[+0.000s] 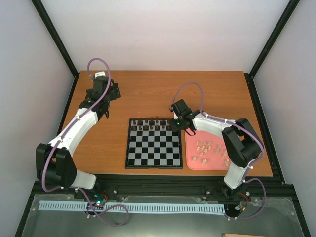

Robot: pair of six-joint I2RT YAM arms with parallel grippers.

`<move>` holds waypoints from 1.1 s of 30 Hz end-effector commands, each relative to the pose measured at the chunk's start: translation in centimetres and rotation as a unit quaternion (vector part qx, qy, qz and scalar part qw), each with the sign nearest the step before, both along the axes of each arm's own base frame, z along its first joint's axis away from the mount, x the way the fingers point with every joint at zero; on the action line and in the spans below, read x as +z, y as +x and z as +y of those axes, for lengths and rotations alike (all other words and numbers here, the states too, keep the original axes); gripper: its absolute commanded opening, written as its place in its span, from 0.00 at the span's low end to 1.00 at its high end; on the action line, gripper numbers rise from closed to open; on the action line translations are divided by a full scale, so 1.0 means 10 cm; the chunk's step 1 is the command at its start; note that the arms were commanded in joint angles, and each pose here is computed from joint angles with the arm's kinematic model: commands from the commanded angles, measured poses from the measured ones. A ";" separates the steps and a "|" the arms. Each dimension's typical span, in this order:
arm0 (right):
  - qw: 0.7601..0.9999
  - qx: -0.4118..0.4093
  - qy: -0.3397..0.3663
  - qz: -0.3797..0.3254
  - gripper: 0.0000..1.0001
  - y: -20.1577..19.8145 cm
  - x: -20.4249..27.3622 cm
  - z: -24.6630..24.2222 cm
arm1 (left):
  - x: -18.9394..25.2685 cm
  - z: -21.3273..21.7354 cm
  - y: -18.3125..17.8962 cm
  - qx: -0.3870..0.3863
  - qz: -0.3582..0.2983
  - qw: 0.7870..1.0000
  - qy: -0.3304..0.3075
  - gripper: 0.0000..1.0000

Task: Set up the chess pieces on the board
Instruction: Adjust the chess piece on the chessboard.

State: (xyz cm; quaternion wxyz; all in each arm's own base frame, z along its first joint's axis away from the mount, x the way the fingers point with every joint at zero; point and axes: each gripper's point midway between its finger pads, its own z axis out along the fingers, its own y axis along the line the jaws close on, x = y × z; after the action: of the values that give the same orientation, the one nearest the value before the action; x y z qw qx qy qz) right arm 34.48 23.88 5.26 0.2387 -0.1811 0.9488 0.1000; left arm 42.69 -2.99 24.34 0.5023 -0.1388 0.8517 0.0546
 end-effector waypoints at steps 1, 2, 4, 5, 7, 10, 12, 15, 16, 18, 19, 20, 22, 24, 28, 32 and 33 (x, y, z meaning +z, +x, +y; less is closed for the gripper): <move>1.000 0.005 -0.008 0.008 0.22 -0.01 -0.08 0.01 | 0.25 -0.02 0.07 0.005 -0.035 0.999 -0.013 1.00; 1.000 0.005 -0.009 0.009 0.21 0.00 -0.08 0.01 | 0.26 -0.02 0.07 0.005 -0.035 0.999 -0.013 1.00; 1.000 0.008 -0.009 0.012 0.20 -0.01 -0.10 0.03 | 0.25 -0.02 0.07 0.006 -0.034 0.999 -0.012 1.00; 1.000 0.008 -0.010 0.013 0.19 0.00 -0.11 0.03 | 0.24 -0.02 0.07 0.005 -0.034 0.999 -0.012 1.00; 1.000 0.009 -0.010 0.015 0.17 -0.01 -0.12 0.03 | 0.25 -0.02 0.07 0.005 -0.034 0.999 -0.012 1.00; 1.000 0.010 -0.010 0.016 0.15 -0.01 -0.11 0.04 | 0.25 -0.02 0.08 0.005 -0.034 0.999 -0.012 1.00; 1.000 0.011 -0.009 0.016 0.14 -0.02 -0.10 0.04 | 0.24 -0.02 0.08 0.005 -0.033 0.999 -0.011 1.00; 1.000 0.012 -0.008 0.015 0.14 -0.03 -0.07 0.04 | 0.23 -0.02 0.08 0.005 -0.032 0.999 -0.011 1.00; 1.000 0.012 -0.008 0.014 0.13 -0.04 -0.06 0.04 | 0.23 -0.02 0.08 0.005 -0.032 0.999 -0.011 1.00; 1.000 0.013 -0.007 0.013 0.13 -0.04 -0.04 0.04 | 0.23 -0.02 0.08 0.006 -0.033 0.999 -0.012 1.00; 1.000 0.013 -0.007 0.013 0.13 -0.05 -0.04 0.05 | 0.23 -0.02 0.08 0.006 -0.032 0.999 -0.011 1.00; 1.000 0.012 -0.007 0.013 0.13 -0.05 -0.04 0.04 | 0.23 -0.02 0.08 0.006 -0.032 0.999 -0.012 1.00; 1.000 0.013 -0.007 0.015 0.13 -0.08 -0.04 0.04 | 0.21 -0.02 0.09 0.005 -0.030 0.999 -0.012 1.00; 1.000 0.014 -0.007 0.017 0.13 -0.09 -0.05 0.04 | 0.21 -0.02 0.09 0.005 -0.030 0.999 -0.011 1.00; 1.000 0.013 -0.010 0.016 0.13 -0.12 -0.04 0.04 | 0.21 -0.02 0.08 0.005 -0.030 0.999 -0.011 1.00; 1.000 0.010 -0.017 0.014 0.13 -0.13 -0.04 0.01 | 0.21 -0.02 0.08 0.005 -0.029 0.999 -0.012 1.00; 1.000 0.010 -0.018 0.014 0.13 -0.13 -0.04 0.00 | 0.21 -0.02 0.08 0.005 -0.029 0.999 -0.011 1.00</move>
State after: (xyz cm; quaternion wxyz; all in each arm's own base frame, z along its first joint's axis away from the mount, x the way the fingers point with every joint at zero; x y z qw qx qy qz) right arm 33.41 24.00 3.78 0.2118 -0.1933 0.9537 0.0905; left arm 42.69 -3.00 24.32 0.5021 -0.1386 0.8519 0.0545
